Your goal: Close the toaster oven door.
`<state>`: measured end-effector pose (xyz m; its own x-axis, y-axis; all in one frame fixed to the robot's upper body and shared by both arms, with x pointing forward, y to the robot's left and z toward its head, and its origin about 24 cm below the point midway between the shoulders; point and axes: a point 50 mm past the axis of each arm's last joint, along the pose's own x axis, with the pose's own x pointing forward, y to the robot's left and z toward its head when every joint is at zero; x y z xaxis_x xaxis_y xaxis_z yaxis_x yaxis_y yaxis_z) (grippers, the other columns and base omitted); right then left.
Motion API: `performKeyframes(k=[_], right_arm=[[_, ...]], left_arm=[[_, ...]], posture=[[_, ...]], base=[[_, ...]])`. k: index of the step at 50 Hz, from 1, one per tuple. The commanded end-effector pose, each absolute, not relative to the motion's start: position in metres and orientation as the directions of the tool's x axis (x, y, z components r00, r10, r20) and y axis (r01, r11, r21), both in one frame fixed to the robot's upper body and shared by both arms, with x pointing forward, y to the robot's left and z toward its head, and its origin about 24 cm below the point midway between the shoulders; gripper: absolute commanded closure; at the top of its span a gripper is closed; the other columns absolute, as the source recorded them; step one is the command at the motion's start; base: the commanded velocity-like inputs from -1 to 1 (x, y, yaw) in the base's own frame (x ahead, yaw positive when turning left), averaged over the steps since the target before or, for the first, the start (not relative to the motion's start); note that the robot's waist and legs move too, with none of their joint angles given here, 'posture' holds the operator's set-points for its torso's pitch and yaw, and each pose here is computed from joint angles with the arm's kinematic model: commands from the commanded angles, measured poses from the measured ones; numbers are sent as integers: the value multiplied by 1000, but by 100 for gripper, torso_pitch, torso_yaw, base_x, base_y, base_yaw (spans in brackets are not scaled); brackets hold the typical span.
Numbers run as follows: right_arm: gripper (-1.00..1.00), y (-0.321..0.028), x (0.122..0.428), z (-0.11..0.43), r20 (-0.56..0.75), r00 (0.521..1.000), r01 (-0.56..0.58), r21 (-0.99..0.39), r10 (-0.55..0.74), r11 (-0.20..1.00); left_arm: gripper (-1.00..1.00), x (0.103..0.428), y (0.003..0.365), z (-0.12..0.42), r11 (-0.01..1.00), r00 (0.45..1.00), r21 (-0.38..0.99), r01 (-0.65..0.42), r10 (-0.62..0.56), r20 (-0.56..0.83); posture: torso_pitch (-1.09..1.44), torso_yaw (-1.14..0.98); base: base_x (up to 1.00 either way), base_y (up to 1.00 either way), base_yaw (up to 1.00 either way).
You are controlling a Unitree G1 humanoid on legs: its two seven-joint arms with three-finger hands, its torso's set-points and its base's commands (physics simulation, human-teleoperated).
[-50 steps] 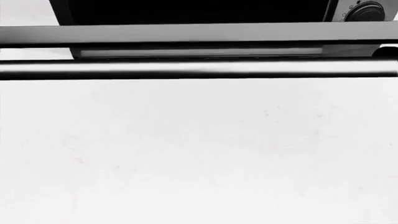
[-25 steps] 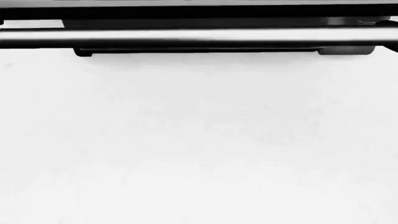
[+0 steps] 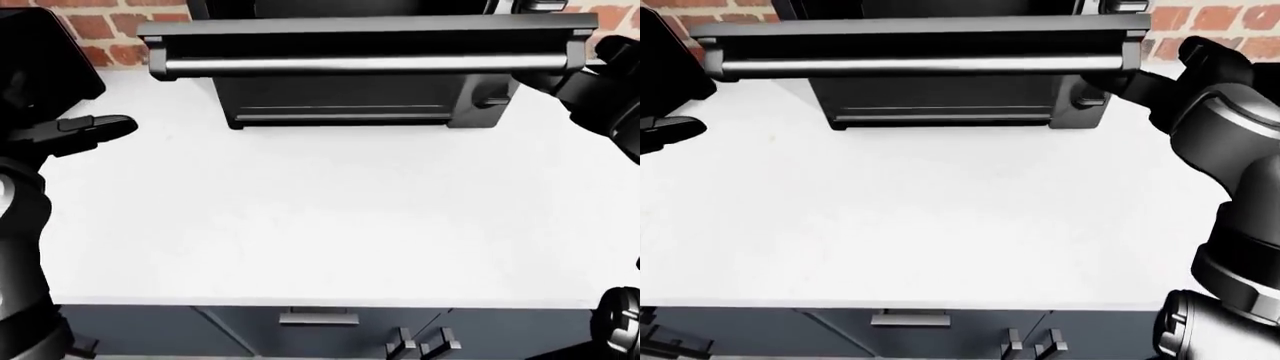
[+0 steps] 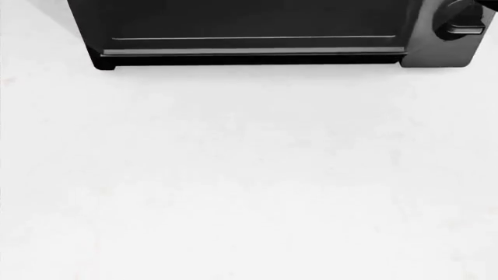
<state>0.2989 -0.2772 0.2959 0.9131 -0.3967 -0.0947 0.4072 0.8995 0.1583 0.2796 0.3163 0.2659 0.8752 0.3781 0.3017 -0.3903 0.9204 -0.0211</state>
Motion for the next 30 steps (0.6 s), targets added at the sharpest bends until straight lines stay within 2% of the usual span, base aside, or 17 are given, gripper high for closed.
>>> performKeyframes(k=[1,22,30], right_arm=[[-100,-271,286,333,96,933,316,238,-346,919],[-100,-271,289,346,119,928,320,235,-354,918],[-100,-271,288,346,120,928,319,233,-353,919]], left_arm=[[-100,273,313,282,926,856,-54,-373,366,365],[-100,256,266,249,977,946,0,-211,204,253],[-100,251,254,238,983,959,5,-182,176,222]], posture=[[0,0],[0,0],[0,0]], base=[[0,0,0],[0,0,0],[0,0,0]])
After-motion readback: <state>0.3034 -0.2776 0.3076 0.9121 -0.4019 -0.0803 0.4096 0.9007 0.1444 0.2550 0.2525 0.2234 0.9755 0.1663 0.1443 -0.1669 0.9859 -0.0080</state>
